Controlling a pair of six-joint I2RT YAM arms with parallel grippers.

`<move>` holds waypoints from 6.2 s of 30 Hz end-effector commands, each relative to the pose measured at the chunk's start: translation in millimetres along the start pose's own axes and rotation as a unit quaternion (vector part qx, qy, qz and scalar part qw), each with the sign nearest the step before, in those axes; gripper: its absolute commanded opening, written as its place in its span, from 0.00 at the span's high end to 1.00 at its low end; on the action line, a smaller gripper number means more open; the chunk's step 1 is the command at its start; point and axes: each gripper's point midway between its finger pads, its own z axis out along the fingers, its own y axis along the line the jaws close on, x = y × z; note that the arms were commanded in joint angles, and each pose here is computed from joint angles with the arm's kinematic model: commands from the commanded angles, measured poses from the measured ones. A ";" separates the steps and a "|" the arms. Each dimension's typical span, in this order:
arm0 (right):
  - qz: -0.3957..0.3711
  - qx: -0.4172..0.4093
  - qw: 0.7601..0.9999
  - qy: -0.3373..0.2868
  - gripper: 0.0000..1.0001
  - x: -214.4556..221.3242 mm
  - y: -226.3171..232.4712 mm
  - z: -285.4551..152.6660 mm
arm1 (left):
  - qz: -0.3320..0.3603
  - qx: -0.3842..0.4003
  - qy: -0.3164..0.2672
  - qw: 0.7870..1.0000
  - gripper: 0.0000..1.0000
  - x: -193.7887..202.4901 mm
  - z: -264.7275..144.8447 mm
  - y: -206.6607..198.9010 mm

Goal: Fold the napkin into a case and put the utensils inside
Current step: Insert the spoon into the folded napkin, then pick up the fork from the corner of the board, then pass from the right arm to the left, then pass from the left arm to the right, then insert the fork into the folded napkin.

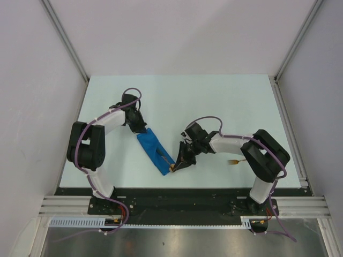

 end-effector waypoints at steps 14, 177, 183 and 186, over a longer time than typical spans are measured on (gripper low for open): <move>-0.029 -0.045 0.998 -0.042 1.00 -68.2 30.9 27.5 | 0.007 -0.002 -0.014 1.000 1.00 -6.9 1.9 4.2; 0.000 -0.024 0.998 0.054 1.00 28.0 -4.6 -31.6 | -0.033 0.064 -0.022 0.997 1.00 17.9 -20.4 14.5; 0.010 -0.018 0.998 0.055 1.00 31.8 -10.2 -32.3 | -0.037 0.054 -0.015 0.998 1.00 19.8 -13.9 18.7; 0.011 -0.017 0.998 0.054 1.00 32.1 -11.1 -32.3 | -0.039 0.054 -0.011 0.998 1.00 20.6 -12.0 18.5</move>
